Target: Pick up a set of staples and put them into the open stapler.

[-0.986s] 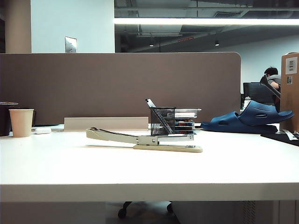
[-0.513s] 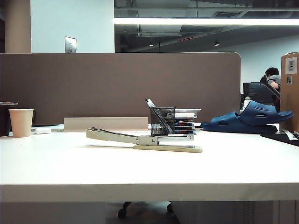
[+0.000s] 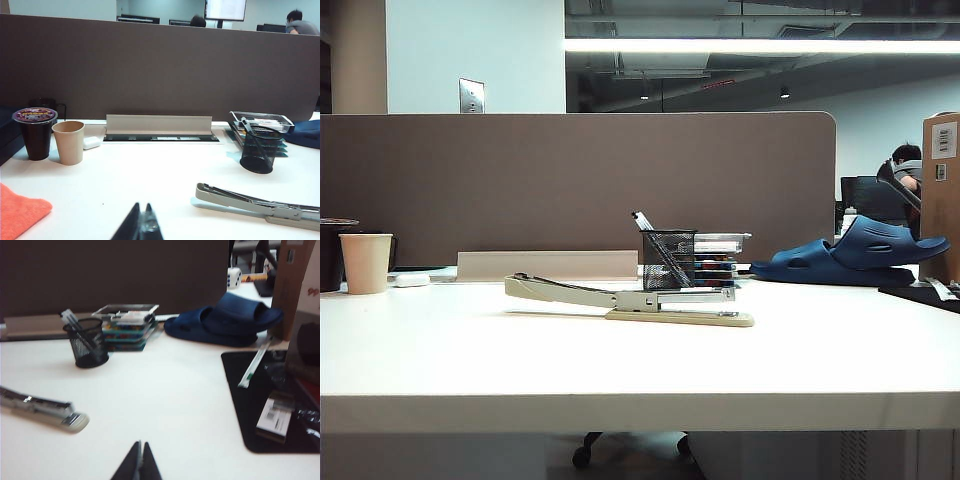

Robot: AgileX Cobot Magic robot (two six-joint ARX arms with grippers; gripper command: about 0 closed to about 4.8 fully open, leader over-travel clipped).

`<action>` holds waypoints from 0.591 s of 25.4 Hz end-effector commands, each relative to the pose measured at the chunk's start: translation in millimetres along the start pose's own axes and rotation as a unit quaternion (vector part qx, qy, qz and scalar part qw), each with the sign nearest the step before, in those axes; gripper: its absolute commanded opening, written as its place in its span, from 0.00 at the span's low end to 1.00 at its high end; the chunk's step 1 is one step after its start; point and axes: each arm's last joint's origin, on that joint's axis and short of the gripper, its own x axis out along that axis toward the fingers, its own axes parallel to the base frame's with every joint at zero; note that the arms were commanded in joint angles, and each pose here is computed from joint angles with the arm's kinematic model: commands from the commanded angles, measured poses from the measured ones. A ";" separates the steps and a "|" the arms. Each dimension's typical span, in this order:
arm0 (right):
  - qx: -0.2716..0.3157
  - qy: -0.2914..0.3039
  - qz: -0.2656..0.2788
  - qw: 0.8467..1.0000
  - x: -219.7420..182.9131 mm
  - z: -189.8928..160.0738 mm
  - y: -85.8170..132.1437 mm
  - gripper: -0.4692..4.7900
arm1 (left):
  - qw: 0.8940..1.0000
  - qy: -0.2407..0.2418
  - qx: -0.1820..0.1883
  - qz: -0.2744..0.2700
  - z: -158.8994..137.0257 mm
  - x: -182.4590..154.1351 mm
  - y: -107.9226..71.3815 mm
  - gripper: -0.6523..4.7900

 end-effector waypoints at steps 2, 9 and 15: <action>-0.041 -0.040 -0.008 0.998 5.9 -12.0 -2.7 0.07 | 1.000 -0.027 0.002 0.001 -13.9 5.1 1.2 0.11; -0.061 -0.042 -0.020 0.997 9.1 -23.8 -5.2 0.07 | 1.000 -0.022 0.001 0.005 -34.8 9.0 2.8 0.11; -0.068 -0.039 -0.035 0.996 9.1 -24.5 -6.1 0.07 | 1.000 -0.004 -0.001 0.011 -51.9 10.7 3.9 0.11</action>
